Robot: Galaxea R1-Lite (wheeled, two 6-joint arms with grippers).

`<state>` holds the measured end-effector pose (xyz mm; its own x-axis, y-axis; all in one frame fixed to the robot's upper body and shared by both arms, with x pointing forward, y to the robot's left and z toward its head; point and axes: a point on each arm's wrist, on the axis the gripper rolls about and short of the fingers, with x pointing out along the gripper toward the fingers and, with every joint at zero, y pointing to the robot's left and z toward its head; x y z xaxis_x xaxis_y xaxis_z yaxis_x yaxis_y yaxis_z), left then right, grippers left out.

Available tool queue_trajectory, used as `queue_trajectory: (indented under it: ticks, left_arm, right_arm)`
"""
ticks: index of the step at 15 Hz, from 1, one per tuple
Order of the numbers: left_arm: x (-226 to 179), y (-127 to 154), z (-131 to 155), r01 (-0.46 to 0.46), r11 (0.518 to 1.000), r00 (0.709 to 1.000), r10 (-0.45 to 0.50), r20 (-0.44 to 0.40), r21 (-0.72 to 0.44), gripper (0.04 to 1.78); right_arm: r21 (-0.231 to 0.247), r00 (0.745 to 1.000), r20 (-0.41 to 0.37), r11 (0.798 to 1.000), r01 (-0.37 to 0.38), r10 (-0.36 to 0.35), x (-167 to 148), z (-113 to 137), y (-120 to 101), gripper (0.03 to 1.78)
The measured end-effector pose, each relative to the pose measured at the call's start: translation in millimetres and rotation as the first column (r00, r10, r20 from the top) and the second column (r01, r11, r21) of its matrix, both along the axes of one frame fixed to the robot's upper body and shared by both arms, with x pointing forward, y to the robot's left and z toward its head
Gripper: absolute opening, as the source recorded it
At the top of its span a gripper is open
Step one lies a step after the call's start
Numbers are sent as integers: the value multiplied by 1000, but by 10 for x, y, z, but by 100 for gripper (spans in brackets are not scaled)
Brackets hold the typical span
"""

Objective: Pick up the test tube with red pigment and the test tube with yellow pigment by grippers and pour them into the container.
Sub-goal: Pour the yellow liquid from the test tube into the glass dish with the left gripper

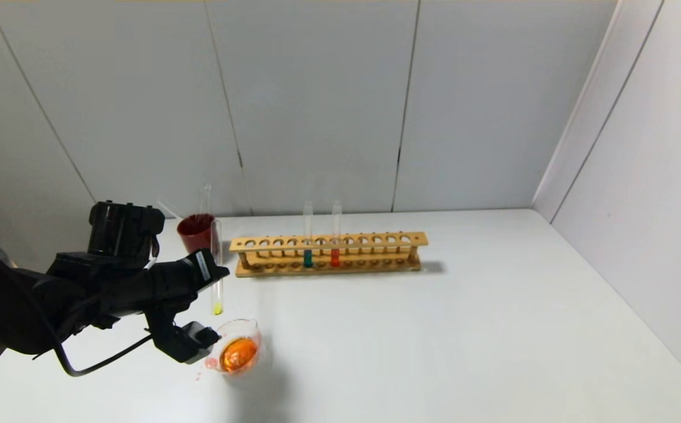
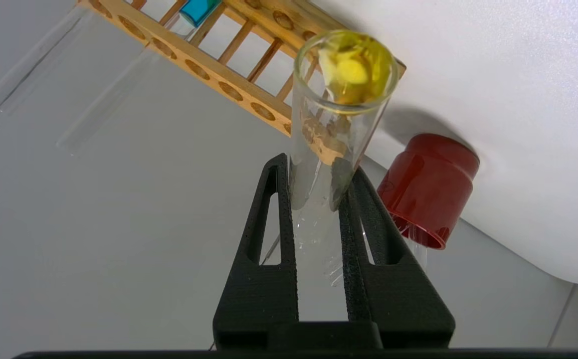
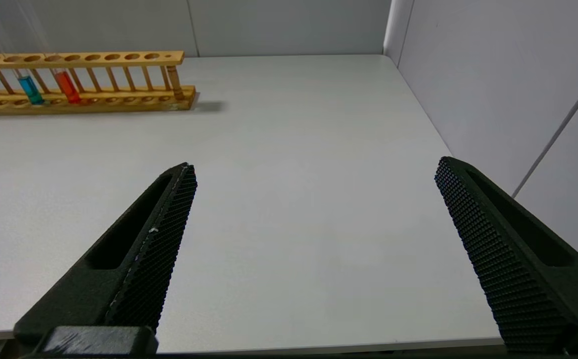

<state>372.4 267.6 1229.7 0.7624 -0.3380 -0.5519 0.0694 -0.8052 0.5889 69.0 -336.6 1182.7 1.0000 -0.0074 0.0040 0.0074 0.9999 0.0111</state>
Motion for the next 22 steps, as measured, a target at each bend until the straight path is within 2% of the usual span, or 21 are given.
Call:
queue_trajectory:
  ticks: [22]
  left_arm:
    - [-32, -21, 6, 39, 999, 999, -40, 28, 30, 30]
  right_arm:
    - [0, 1000, 0, 1000, 0, 0, 0, 0, 0, 175]
